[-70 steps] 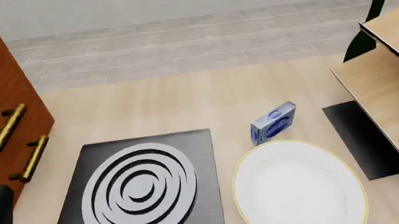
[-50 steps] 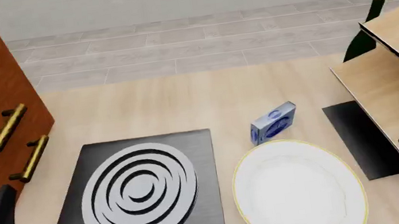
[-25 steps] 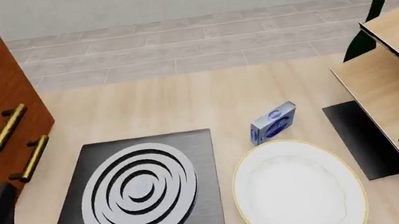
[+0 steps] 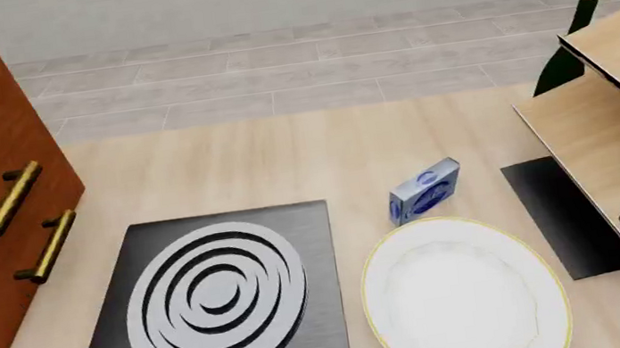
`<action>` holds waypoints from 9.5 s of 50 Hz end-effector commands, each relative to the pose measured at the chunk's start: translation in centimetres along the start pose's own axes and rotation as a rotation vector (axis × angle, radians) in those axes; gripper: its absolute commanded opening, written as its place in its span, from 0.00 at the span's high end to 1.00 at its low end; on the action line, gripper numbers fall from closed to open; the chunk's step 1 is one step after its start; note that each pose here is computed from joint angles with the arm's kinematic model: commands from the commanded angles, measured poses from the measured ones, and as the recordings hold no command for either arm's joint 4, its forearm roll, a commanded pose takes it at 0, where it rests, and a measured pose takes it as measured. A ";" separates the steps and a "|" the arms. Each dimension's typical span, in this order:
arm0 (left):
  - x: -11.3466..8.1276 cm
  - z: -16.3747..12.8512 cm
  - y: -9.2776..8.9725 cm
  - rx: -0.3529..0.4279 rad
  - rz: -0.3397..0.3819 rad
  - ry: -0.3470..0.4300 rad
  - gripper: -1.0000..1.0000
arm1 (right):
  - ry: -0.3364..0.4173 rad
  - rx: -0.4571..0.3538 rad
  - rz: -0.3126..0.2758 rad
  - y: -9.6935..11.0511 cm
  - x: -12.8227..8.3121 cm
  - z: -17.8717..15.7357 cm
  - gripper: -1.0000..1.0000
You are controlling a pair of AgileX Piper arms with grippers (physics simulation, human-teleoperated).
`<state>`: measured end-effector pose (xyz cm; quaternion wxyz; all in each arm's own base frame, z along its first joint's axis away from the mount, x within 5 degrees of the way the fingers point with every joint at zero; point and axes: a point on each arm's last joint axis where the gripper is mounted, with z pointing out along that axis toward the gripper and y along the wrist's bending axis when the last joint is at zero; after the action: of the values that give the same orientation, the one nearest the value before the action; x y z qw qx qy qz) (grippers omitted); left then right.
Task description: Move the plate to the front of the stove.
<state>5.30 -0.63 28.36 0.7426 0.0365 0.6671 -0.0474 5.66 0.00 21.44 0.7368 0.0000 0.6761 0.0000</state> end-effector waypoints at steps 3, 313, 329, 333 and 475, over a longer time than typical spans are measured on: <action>-3.8 0.7 -0.3 0.047 0.016 -0.019 0.00 | 0.000 0.000 0.000 0.0 0.0 0.0 0.00; 8.1 4.2 -27.5 1.313 0.957 -0.216 0.00 | 0.000 0.000 0.000 0.0 0.0 0.0 0.00; 9.3 4.3 -27.3 1.314 0.986 -0.208 0.00 | 0.000 0.000 0.000 0.0 0.0 0.0 0.00; 9.6 4.4 -27.3 1.314 0.995 -0.205 0.00 | 0.000 0.000 0.000 0.0 0.0 0.0 0.00; 17.8 7.4 -28.9 1.328 1.229 -0.116 0.00 | 0.000 0.000 0.000 0.0 0.0 0.0 0.00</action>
<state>10.85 -30.32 12.05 0.4972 0.8030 0.3279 -0.0219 5.66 0.00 21.44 0.7369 0.0000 0.6760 0.0000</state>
